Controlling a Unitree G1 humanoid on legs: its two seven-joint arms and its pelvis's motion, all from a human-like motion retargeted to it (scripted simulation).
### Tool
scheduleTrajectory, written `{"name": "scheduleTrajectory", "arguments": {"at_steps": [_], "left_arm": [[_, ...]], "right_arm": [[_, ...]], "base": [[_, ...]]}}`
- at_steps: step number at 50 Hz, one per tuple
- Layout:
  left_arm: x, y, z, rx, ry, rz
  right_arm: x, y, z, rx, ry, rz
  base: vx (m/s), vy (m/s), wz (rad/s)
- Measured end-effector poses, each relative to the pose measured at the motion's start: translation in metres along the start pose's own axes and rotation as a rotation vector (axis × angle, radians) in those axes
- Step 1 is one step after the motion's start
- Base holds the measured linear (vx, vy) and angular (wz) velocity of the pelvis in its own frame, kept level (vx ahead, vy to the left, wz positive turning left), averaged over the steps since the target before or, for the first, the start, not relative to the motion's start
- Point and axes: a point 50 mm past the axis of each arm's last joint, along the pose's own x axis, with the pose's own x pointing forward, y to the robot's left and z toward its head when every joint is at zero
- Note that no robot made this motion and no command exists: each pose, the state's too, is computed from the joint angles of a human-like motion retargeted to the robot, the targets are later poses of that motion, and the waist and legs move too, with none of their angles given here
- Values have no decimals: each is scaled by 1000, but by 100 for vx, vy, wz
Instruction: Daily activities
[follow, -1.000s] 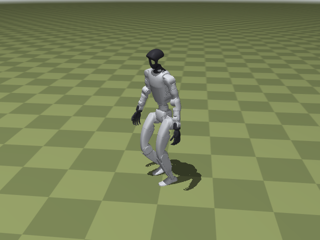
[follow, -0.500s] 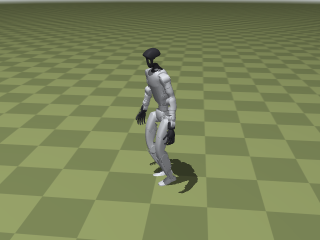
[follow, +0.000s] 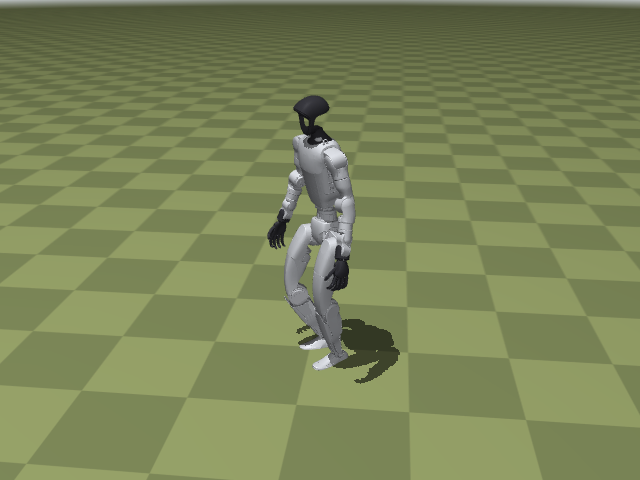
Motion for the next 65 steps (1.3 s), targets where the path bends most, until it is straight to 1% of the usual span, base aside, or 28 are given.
{"name": "scheduleTrajectory", "arguments": {"at_steps": [15,43,65], "left_arm": [[-1,1,-8,10,26,11],[-4,0,-18,74,45,-42],[-9,9,-35,202,75,21]], "right_arm": [[1,-5,7,-37,-31,-27],[0,-14,6,-178,-14,-14],[-2,-14,-2,-296,-14,-64]], "base": [[0,0,0],[0,0,0],[0,0,0]]}}
